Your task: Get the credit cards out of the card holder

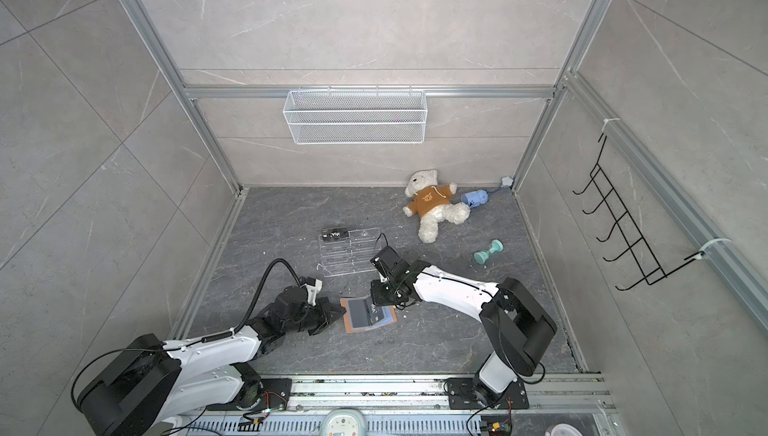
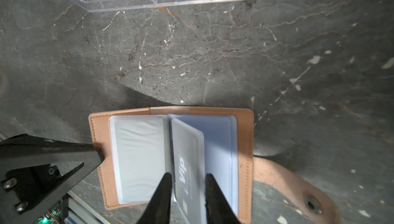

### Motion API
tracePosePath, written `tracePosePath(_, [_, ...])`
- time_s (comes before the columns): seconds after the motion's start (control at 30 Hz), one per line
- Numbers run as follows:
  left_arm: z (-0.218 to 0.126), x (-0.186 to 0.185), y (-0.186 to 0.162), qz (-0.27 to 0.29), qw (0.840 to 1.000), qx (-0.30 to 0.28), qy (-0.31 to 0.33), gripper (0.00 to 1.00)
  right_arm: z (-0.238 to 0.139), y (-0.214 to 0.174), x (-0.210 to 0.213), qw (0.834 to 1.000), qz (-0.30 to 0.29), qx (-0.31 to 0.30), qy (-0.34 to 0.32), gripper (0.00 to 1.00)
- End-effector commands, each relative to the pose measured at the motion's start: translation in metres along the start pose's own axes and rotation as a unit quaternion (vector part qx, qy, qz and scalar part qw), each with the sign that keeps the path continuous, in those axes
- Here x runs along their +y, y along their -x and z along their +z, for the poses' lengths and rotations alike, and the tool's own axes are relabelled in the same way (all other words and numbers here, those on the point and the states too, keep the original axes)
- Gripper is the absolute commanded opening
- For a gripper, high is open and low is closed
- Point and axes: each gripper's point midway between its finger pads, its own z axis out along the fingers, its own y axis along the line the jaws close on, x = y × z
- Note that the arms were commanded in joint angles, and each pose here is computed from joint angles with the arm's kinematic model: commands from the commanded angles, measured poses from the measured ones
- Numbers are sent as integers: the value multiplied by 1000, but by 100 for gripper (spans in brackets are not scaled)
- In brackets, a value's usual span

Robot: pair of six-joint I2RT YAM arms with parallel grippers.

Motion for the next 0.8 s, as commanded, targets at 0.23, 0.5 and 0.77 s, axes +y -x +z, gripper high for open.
tracePosePath(0.23, [3, -2, 3, 35, 999, 8, 26, 3, -21, -4, -16, 1000, -17, -4, -14, 30])
tracePosePath(0.5, [-4, 3, 10, 51, 996, 0, 70, 45, -71, 19, -33, 995, -50, -78, -42, 30])
tracePosePath(0.77, [-37, -43, 34, 103, 991, -51, 64, 62, -126, 42, -42, 980, -59, -188, -43, 64])
